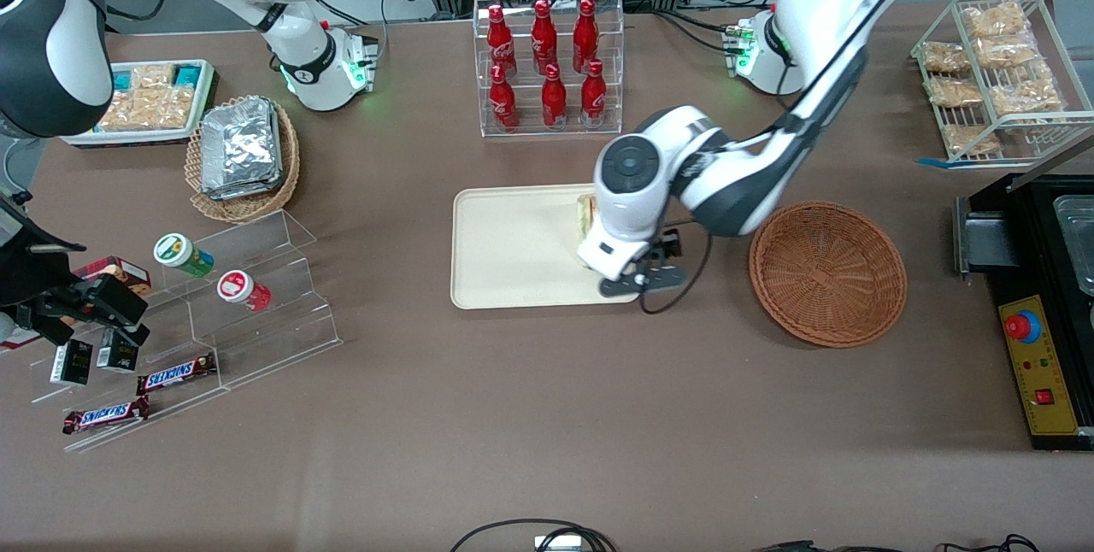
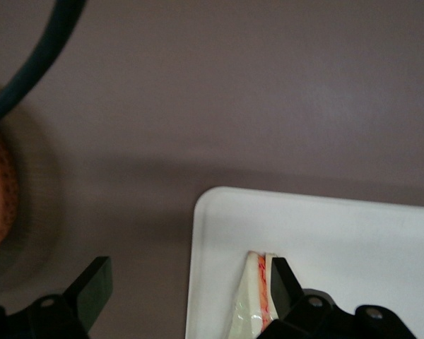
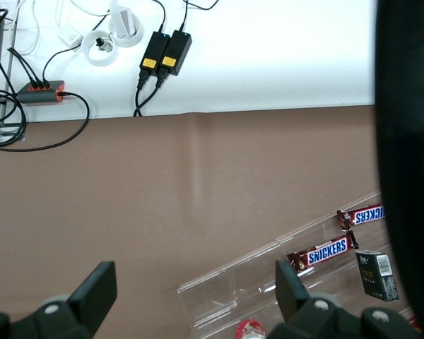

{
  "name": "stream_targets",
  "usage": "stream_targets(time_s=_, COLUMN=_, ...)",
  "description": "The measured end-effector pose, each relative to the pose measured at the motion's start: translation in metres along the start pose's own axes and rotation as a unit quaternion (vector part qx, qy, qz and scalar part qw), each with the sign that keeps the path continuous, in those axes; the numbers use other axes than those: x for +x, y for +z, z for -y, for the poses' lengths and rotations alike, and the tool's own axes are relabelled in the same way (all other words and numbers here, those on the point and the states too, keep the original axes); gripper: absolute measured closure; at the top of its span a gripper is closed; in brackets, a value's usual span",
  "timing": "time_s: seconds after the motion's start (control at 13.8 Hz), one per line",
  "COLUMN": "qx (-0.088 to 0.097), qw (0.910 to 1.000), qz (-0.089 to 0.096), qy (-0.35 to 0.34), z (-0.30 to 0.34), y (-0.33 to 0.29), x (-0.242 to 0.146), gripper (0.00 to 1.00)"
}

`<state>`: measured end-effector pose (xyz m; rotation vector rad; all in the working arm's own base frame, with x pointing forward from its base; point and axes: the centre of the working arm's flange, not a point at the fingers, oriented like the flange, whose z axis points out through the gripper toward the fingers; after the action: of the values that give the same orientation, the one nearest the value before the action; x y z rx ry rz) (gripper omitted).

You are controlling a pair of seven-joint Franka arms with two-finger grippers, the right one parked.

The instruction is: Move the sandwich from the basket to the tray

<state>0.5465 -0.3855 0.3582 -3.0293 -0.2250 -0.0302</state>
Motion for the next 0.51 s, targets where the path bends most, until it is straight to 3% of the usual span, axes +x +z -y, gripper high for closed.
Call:
stream_targets(time_s=0.22, qx=0.003, qw=0.9987, qz=-0.009, qy=-0.051, z=0.045, y=-0.051, x=0.025, gripper=0.00)
stream_targets(time_s=0.51, qx=0.009, qw=0.9977, qz=0.006, qy=-0.066, z=0.074, y=-0.081, x=0.039, gripper=0.00)
